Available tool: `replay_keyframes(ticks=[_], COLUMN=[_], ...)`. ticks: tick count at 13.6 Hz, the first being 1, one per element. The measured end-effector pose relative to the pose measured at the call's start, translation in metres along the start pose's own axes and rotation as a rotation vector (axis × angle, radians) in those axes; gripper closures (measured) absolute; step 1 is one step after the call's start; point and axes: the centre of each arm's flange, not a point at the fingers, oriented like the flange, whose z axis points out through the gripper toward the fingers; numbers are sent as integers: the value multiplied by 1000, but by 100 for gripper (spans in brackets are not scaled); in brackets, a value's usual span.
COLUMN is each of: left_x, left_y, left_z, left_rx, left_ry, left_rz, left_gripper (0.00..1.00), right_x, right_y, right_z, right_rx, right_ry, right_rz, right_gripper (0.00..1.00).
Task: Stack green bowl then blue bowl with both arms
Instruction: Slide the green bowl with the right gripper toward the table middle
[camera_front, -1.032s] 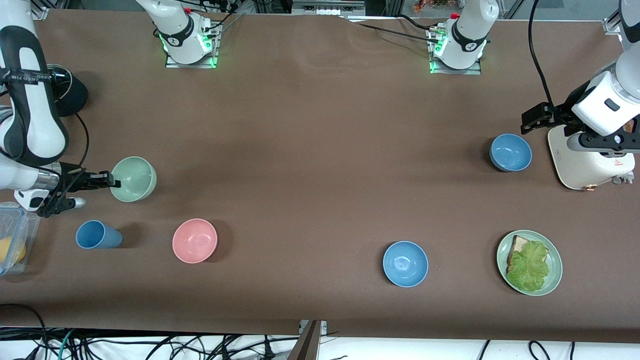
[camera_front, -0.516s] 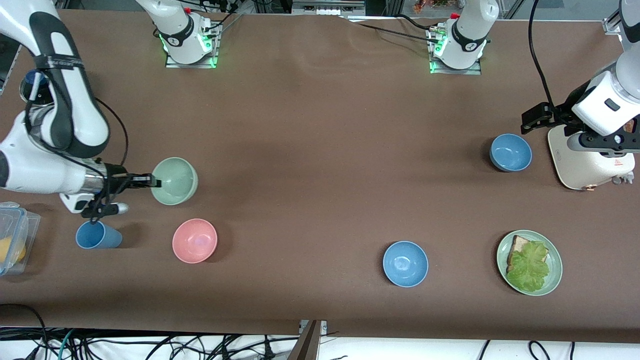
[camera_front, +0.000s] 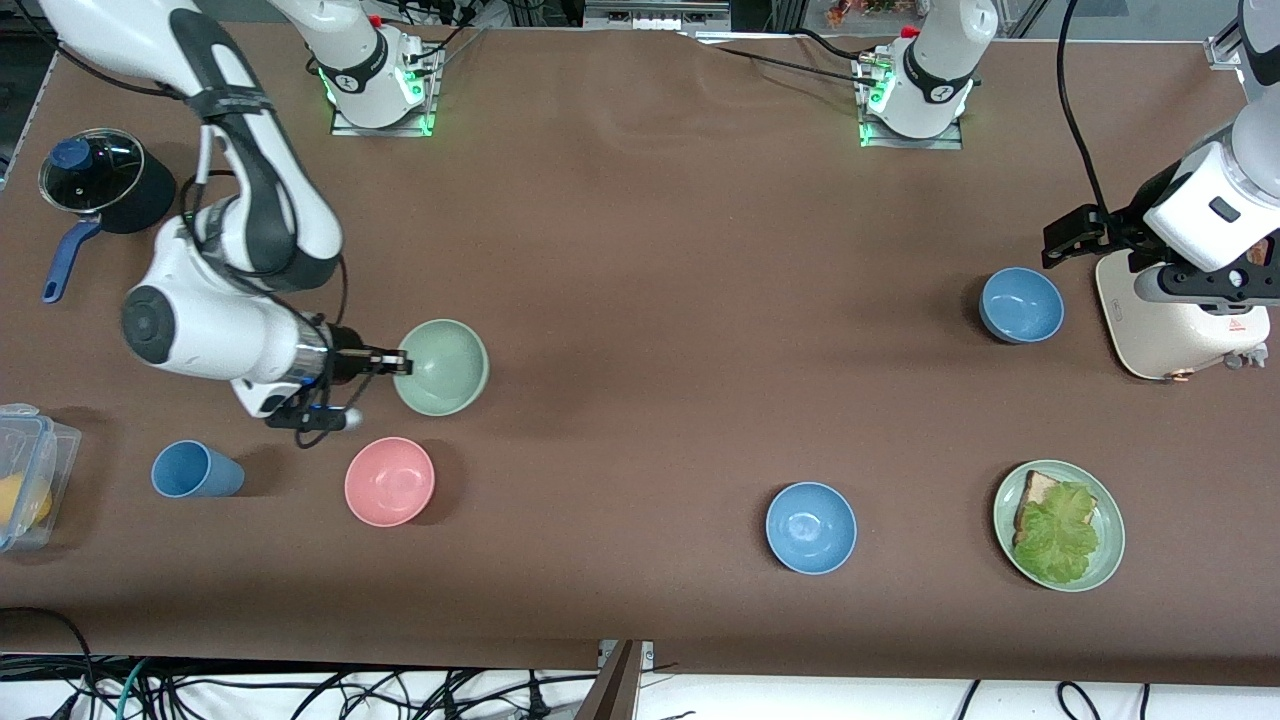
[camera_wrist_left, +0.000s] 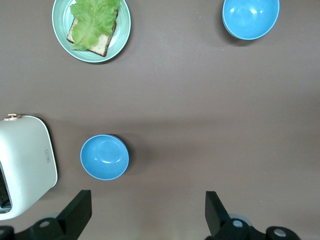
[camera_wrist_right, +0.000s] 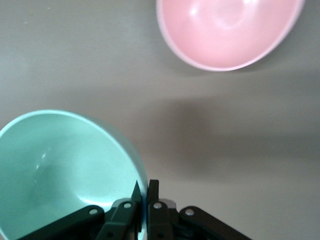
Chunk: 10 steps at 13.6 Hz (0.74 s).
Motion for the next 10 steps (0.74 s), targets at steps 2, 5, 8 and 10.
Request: replay_keyframes(ticks=[2,5,8,10], left_x=[0,0,0,0], left_y=[0,0,0,0], left_z=[0,0,0,0], left_rx=[0,0,0,0], left_ry=[0,0,0,0], left_rz=[0,-1,-1,-1], left_gripper=[0,0,0,0], right_x=[-18,-52,-80,-99], right_y=[-50,-119,-163,-191], right_z=[16,50,87,111], right_rx=[-5,-15,-21,-17], right_ry=[16,30,25,29], right_rz=[40,70,83,104], right_gripper=[96,96,96,96])
